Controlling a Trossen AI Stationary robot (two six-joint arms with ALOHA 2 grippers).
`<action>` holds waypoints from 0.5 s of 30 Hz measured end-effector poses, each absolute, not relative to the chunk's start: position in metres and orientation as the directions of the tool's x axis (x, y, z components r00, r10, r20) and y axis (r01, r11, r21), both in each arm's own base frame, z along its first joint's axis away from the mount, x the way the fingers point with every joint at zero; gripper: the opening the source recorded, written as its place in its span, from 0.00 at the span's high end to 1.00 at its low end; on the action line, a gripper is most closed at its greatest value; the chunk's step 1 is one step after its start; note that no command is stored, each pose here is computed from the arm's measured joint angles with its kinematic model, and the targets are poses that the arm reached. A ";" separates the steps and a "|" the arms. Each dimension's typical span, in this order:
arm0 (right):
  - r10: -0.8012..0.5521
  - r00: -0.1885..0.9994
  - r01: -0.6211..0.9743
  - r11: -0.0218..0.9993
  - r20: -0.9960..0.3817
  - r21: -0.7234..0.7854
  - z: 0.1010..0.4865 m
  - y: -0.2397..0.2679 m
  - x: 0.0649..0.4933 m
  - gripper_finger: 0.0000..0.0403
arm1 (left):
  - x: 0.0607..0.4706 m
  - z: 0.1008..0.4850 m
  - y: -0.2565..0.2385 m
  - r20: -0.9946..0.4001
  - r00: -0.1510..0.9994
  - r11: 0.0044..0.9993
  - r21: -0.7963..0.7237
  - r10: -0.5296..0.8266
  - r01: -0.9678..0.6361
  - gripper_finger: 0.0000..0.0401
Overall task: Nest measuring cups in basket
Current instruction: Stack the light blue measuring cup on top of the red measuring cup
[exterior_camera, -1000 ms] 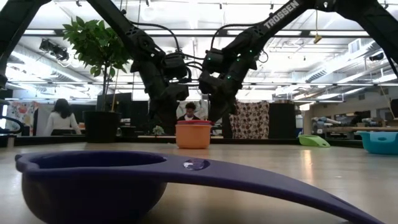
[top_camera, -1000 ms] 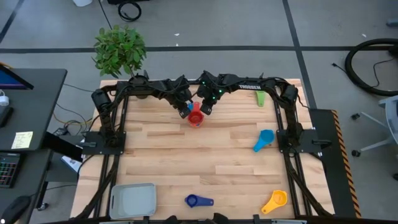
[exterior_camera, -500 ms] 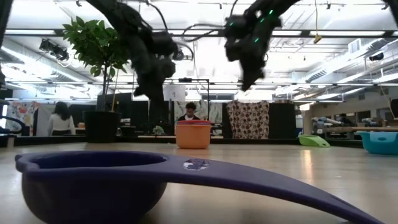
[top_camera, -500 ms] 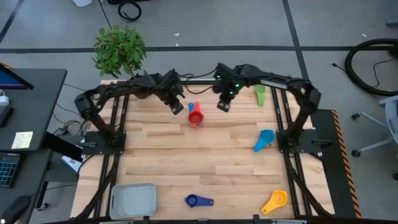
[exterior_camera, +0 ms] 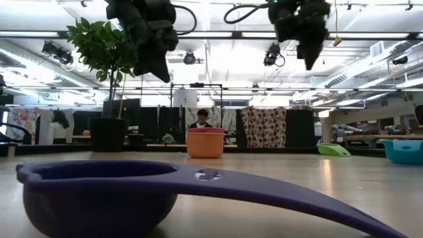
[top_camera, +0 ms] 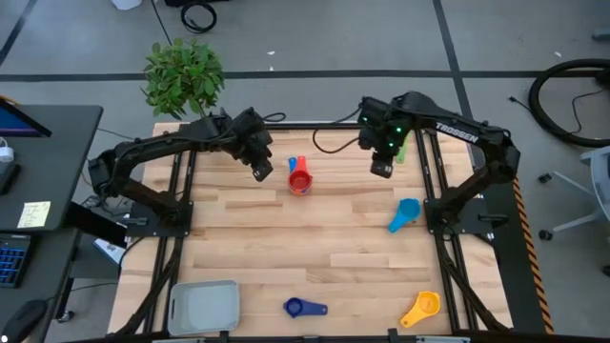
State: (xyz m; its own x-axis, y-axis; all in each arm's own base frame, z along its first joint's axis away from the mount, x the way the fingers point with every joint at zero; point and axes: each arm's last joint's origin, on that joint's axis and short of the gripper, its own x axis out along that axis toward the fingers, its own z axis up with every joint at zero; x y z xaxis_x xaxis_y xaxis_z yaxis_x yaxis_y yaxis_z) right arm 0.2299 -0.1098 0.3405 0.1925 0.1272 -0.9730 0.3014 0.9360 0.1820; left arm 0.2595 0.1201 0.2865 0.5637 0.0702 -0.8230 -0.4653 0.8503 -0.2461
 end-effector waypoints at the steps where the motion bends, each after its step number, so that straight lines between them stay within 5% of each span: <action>1: 0.134 0.178 0.299 0.936 -0.975 0.184 0.341 -0.108 0.228 0.83 | 0.260 0.286 0.118 -0.824 0.563 0.852 -0.246 0.068 -0.463 0.98; 10: 0.232 0.122 0.238 0.937 -0.965 0.255 0.337 -0.089 0.228 0.62 | 0.268 0.286 0.102 -0.825 0.565 0.869 -0.256 0.033 -0.425 0.98; 15: 0.326 0.095 0.118 0.935 -0.941 0.336 0.327 -0.070 0.231 0.58 | 0.269 0.286 0.098 -0.825 0.565 0.876 -0.255 0.024 -0.409 0.98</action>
